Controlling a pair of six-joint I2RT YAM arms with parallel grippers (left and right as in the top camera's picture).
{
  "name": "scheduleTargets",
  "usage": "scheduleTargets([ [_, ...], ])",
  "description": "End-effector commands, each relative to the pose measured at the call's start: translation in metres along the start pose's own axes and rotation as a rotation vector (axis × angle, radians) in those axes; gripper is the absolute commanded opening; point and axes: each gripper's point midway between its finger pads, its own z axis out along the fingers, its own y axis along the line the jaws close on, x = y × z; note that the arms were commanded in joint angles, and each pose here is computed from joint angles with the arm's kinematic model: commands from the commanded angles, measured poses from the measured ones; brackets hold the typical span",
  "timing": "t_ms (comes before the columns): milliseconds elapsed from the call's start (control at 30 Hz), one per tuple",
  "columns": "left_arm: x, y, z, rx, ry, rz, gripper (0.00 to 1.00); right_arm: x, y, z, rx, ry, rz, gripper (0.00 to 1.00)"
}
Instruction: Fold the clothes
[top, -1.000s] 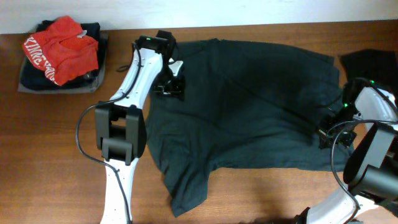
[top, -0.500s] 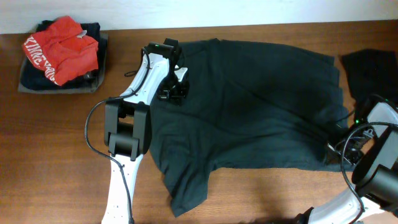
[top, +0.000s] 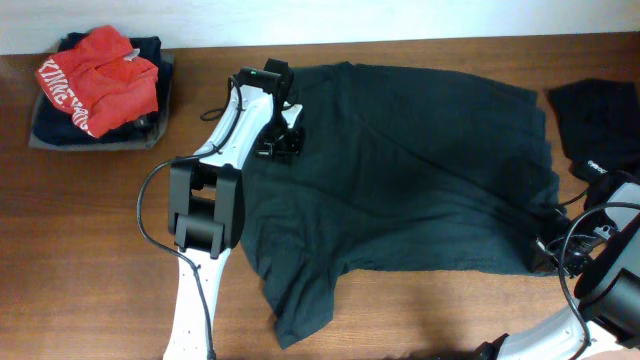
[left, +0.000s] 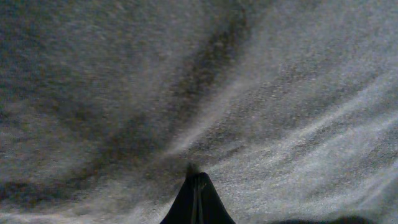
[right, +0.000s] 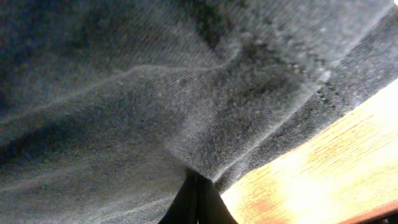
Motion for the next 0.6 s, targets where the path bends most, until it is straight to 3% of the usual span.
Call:
scheduleTargets([
  [0, 0.002, 0.052, 0.021, -0.135, 0.037, -0.047, 0.01, -0.016, -0.016, 0.006, 0.071, -0.067, 0.082, 0.04],
  [333, 0.005, 0.101, 0.012, -0.168, 0.035, -0.136, 0.01, -0.029, -0.024, 0.005, 0.116, -0.129, 0.119, 0.04],
  [567, 0.006, 0.112, 0.01, -0.166, 0.032, -0.153, 0.01, -0.022, -0.026, 0.005, 0.126, -0.105, 0.137, 0.04],
])
